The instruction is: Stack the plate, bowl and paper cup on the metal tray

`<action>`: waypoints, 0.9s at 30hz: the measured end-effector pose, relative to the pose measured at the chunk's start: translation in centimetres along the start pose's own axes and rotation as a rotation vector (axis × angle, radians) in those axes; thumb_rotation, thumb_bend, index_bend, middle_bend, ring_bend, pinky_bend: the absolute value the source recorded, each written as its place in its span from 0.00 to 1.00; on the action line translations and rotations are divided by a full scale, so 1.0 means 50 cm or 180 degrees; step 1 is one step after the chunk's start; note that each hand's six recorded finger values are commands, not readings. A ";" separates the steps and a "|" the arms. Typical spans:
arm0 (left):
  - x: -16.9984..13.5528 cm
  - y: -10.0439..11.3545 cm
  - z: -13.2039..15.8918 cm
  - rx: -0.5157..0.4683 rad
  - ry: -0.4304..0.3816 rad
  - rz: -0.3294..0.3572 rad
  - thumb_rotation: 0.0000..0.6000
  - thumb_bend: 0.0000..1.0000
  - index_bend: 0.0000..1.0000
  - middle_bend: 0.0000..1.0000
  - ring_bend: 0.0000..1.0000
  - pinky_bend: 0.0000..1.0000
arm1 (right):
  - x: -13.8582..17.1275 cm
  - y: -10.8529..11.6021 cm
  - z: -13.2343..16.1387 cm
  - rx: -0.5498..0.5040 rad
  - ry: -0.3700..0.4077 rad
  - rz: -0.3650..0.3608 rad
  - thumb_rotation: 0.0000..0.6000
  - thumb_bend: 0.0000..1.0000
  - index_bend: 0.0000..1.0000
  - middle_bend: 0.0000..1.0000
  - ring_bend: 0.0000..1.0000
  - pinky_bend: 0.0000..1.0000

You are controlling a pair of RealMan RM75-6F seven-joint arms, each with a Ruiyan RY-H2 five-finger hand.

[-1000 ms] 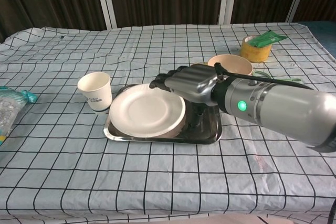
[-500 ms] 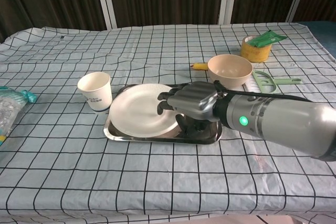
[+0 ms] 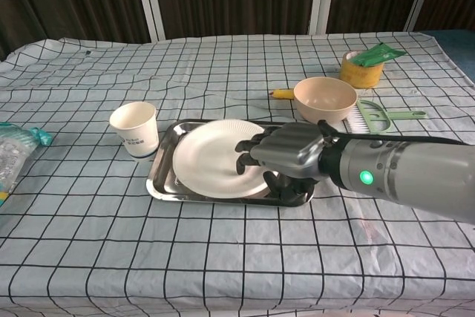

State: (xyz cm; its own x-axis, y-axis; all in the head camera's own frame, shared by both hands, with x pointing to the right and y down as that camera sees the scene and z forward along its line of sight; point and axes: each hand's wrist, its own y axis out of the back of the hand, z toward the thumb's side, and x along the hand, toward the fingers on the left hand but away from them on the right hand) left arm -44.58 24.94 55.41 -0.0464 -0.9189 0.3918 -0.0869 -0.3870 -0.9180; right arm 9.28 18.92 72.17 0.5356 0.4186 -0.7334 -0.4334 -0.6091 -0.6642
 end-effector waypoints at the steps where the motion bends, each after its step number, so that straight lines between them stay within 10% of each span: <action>1: 0.001 -0.001 0.000 0.0001 -0.0001 -0.0004 1.00 0.37 0.00 0.14 0.04 0.05 | 0.003 0.001 0.001 0.0004 0.0010 -0.0007 0.90 0.83 0.20 0.00 0.00 0.00; 12: 0.001 -0.001 0.000 0.0000 -0.0001 -0.0008 1.00 0.37 0.00 0.14 0.04 0.05 | 0.010 0.013 -0.001 -0.0021 0.0030 -0.0125 0.98 0.83 0.15 0.00 0.00 0.00; 18: 0.000 0.000 0.000 -0.0002 -0.0002 0.0001 1.00 0.37 0.00 0.14 0.04 0.05 | 0.022 0.046 -0.024 -0.0037 -0.0095 -0.0393 0.99 0.38 0.10 0.00 0.00 0.00; 27: 0.000 0.000 0.000 0.0004 0.0013 0.0006 1.00 0.37 0.00 0.14 0.04 0.05 | 0.045 0.093 -0.137 -0.0060 -0.0670 -0.0985 1.00 0.22 0.15 0.00 0.00 0.00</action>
State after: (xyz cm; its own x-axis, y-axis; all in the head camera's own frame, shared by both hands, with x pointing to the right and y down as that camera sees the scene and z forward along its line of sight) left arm -44.60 24.95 55.41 -0.0508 -0.9193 0.3903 -0.0854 -0.3854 -0.9188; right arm 13.43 12.39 68.43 0.4776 0.7129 -0.5135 -0.2600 -0.4436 -0.8577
